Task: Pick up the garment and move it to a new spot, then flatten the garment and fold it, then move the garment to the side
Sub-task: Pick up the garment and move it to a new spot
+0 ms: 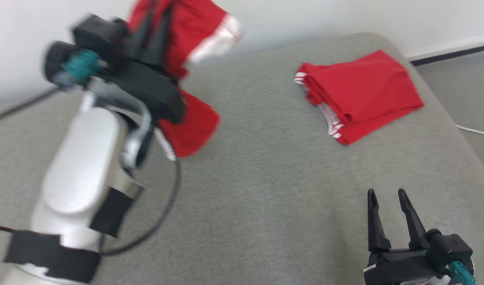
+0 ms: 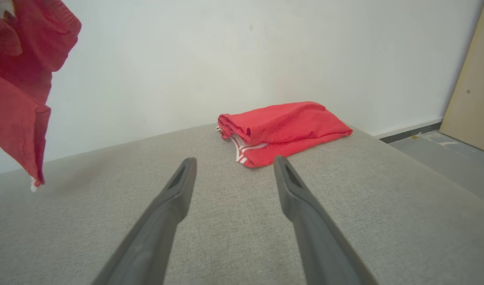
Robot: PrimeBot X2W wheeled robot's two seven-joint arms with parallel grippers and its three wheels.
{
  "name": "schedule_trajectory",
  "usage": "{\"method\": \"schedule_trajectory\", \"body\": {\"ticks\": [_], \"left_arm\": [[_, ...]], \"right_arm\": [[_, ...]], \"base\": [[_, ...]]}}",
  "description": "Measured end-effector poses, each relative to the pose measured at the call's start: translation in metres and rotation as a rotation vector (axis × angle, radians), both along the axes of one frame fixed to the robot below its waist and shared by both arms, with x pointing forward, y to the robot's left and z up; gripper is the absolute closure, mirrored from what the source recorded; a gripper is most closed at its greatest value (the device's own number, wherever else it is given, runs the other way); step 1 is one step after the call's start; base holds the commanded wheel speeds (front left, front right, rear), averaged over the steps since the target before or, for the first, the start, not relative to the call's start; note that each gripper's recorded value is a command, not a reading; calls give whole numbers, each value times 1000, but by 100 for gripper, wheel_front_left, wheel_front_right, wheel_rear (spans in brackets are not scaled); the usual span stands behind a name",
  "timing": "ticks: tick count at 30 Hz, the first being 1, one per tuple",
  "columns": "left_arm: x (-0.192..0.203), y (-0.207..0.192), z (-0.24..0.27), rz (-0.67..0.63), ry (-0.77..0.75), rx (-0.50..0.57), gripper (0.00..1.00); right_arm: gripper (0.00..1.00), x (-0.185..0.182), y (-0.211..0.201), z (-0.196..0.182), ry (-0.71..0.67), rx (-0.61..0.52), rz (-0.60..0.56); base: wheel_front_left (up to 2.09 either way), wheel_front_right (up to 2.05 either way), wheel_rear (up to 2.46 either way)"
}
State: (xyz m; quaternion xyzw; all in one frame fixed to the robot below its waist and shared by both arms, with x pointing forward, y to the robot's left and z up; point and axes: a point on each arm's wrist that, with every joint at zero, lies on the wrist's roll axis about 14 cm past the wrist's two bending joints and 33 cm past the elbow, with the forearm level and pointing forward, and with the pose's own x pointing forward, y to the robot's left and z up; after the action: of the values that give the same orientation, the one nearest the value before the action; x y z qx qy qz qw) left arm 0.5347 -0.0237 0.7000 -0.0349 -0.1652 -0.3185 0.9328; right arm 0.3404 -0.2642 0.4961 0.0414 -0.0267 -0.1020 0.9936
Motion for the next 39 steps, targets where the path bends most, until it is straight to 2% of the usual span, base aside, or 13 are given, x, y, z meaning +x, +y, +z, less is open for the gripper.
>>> {"method": "schedule_trajectory", "body": {"ticks": [4,8,17,22,23,24,25,26,33,39], "left_arm": [[-29,-49,-5,-121,14,-18,100],[-47,-68,-30,-166,90,-46,100],[-55,-32,-167,-52,397,28,100],[-65,-11,-228,-14,509,113,100],[-65,-7,-234,-3,513,116,63],[-64,-3,-237,8,517,115,63],[-64,-1,-240,11,515,116,11],[-65,0,-240,12,505,115,0],[-61,4,-206,14,385,73,0],[-69,26,-170,49,295,21,0]], "right_arm": [[0,-18,-14,3,-6,0,-52],[0,-25,-20,4,-13,13,-78],[0,-10,-10,-2,0,32,-41],[0,-1,-6,-5,9,35,-24],[0,0,-5,-5,10,34,-21],[0,2,-4,-6,11,32,-18],[0,4,-4,-6,11,31,-16],[0,5,-4,-6,12,27,-13],[0,13,5,-4,5,20,17],[0,18,22,0,-13,27,70]], "base": [[0,0,0],[0,0,0],[0,0,0],[0,0,0],[0,0,0],[0,0,0],[0,0,0],[0,0,0],[0,0,0],[0,0,0]]}}
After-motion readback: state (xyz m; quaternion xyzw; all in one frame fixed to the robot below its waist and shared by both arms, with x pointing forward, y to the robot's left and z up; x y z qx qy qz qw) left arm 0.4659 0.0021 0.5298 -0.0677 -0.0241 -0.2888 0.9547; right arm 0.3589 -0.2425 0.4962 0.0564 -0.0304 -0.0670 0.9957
